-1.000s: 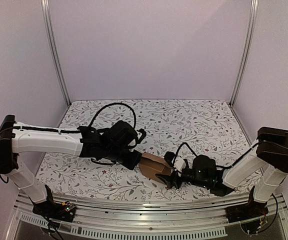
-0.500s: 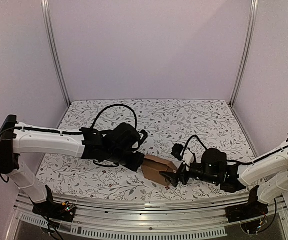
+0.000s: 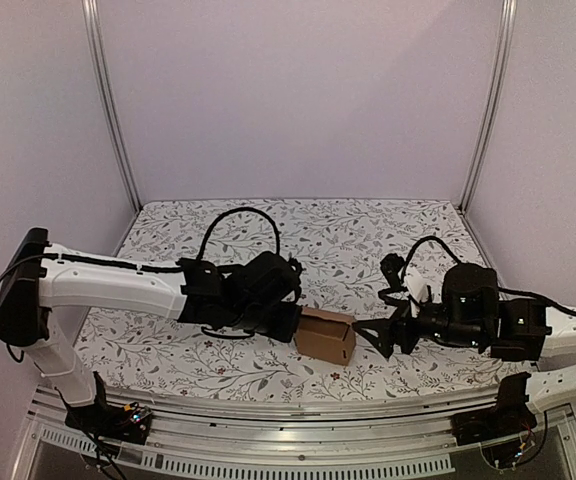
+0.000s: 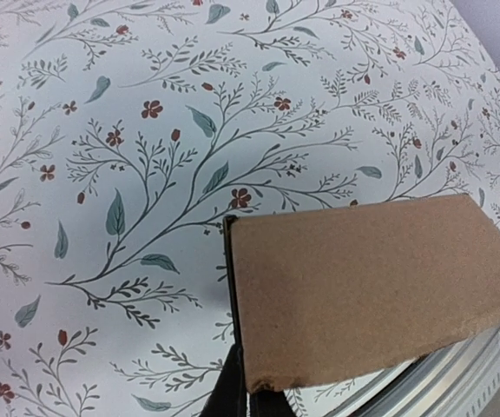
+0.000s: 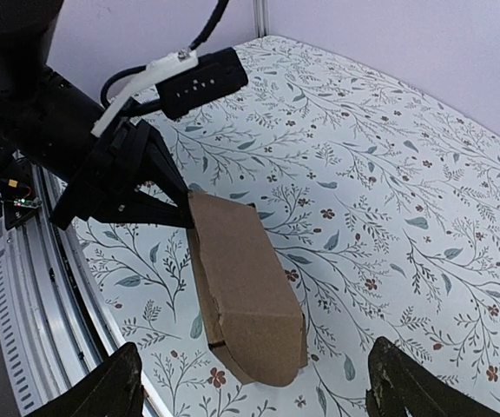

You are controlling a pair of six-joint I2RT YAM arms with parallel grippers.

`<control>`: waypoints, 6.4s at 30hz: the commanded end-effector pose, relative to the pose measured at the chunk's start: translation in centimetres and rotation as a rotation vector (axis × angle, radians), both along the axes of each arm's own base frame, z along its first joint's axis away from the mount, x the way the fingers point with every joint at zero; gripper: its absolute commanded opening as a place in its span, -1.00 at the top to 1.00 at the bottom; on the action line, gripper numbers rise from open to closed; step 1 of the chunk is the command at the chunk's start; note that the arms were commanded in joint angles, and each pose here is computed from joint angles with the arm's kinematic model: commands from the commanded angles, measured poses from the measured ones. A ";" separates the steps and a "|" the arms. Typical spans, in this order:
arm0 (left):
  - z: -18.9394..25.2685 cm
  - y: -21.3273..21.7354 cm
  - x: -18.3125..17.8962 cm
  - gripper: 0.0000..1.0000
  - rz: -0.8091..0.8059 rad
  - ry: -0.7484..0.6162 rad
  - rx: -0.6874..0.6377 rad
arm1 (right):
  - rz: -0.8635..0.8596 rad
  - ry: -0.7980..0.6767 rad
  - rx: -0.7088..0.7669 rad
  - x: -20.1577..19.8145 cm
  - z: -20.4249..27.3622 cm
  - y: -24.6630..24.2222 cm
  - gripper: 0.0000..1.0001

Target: Fold the paper box

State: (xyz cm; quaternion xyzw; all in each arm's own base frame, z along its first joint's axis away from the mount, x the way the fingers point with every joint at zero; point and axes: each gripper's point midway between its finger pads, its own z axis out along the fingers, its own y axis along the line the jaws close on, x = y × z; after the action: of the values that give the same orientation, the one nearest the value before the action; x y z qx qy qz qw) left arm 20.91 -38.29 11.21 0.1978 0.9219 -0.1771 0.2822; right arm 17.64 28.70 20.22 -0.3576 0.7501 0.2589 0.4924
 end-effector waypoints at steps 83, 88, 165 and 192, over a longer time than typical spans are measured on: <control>0.2 0.1 0.0 1.00 0.072 -0.089 0.093 | -0.103 0.041 -0.315 1.3 -6.3 2.5 1.00; -0.1 0.1 0.1 1.00 0.072 -0.093 0.104 | -0.108 0.088 -0.260 1.0 -5.5 3.1 1.00; -2.5 -2.8 -0.3 1.00 -0.013 -0.177 0.208 | -0.164 0.860 0.141 5.4 -2.9 6.0 1.00; -2.4 -2.9 -0.2 1.00 -0.020 -0.183 0.223 | -0.145 0.890 0.034 3.4 -5.0 3.5 1.00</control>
State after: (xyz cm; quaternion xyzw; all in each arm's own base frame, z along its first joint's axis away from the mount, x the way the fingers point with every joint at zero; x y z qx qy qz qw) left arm 23.22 -39.03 10.88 0.2039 0.9039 -0.0393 0.3739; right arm 22.02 31.88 14.06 -0.1157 0.9192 0.3473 0.1451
